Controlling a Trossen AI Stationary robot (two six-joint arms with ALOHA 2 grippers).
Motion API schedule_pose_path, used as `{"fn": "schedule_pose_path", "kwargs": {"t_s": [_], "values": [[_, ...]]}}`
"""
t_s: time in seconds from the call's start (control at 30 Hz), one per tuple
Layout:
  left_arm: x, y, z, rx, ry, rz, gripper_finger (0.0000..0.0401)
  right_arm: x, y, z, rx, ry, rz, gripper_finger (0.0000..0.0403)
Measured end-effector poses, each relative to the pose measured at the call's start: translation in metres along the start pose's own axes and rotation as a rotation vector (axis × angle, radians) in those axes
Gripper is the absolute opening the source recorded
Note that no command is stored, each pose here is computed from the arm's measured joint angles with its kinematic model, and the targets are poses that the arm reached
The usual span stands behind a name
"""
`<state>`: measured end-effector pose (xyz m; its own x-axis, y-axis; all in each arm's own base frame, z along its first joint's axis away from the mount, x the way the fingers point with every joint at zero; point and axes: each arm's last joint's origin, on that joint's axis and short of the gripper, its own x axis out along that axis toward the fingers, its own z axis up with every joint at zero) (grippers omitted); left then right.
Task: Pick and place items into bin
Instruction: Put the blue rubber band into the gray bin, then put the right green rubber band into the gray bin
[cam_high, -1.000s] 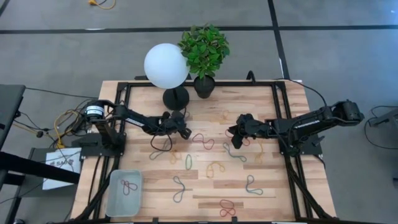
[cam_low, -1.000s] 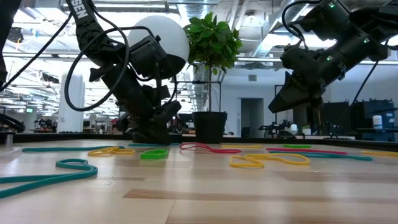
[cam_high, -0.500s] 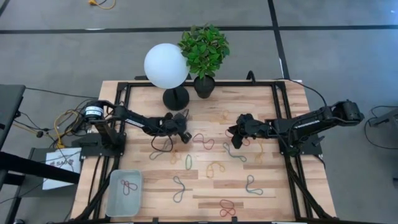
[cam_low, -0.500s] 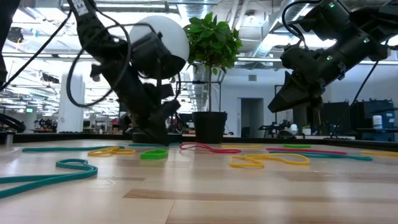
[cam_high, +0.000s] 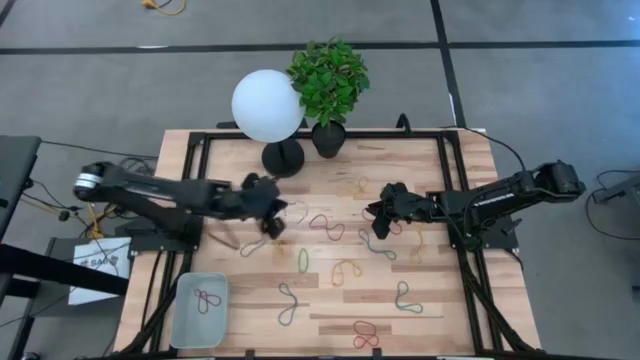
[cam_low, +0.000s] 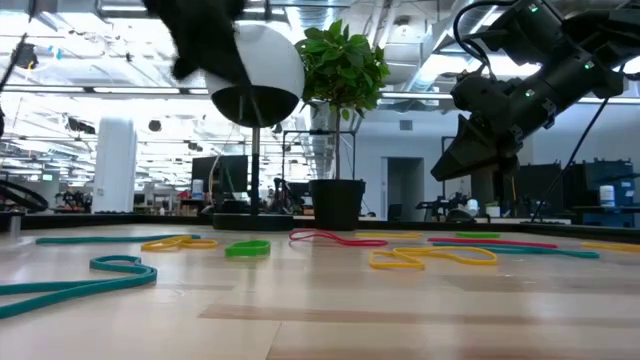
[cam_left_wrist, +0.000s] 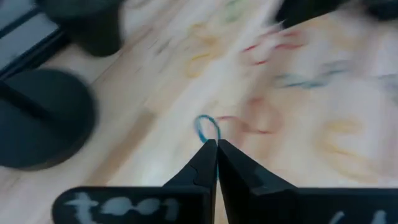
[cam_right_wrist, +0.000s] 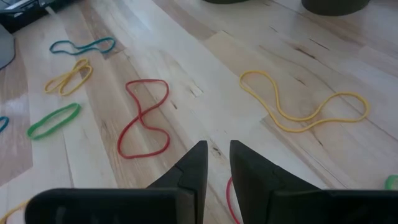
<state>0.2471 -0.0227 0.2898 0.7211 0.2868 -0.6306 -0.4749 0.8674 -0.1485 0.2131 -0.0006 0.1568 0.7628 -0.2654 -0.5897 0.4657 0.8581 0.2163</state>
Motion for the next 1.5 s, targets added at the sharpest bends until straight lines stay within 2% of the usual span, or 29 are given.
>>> {"fn": "schedule_pose_path", "kwargs": {"t_s": [0.13, 0.23, 0.3, 0.4, 0.53, 0.63, 0.73, 1.03, 1.17, 1.3, 1.5], "values": [[-0.059, -0.012, 0.001, -0.058, -0.03, -0.202, 0.0, 0.0, 0.0, 0.0, 0.0, 0.0, 0.0, 0.0064], [-0.093, -0.015, -0.009, -0.116, 0.026, -0.328, 0.0, 0.0, 0.0, 0.0, 0.0, 0.0, 0.0, 0.0064], [-0.111, -0.015, -0.021, -0.148, 0.1, -0.397, 0.0, 0.0, 0.0, 0.0, 0.0, -0.001, 0.0, 0.0064], [-0.129, -0.014, -0.04, -0.182, 0.226, -0.433, 0.0, 0.0, 0.0, 0.0, 0.001, -0.001, 0.0, 0.0064], [-0.145, -0.019, -0.066, -0.194, 0.483, -0.464, 0.0, 0.0, 0.0, 0.0, 0.0, -0.001, 0.0, 0.0064], [-0.153, -0.027, -0.08, -0.28, 0.65, -0.453, 0.0, 0.0, 0.0, 0.0, 0.0, -0.001, 0.0, 0.0064], [-0.156, -0.035, -0.091, -0.329, 0.717, -0.413, 0.0, 0.0, 0.0, 0.0, 0.0, -0.001, 0.0, 0.0064], [-0.14, -0.059, -0.124, -0.165, 0.811, -0.226, 0.0, 0.0, 0.001, 0.0, -0.001, 0.0, 0.003, 0.0064], [-0.131, -0.068, -0.131, -0.078, 0.784, -0.202, 0.0, 0.0, 0.001, 0.0, -0.001, 0.0, 0.002, 0.0064], [-0.123, -0.071, -0.134, -0.053, 0.761, -0.158, 0.0, 0.0, 0.001, 0.0, -0.001, 0.0, 0.003, 0.0064], [-0.112, -0.071, -0.127, -0.094, 0.551, -0.085, 0.0, 0.0, 0.001, 0.0, -0.001, -0.001, 0.003, 0.0064]]}}
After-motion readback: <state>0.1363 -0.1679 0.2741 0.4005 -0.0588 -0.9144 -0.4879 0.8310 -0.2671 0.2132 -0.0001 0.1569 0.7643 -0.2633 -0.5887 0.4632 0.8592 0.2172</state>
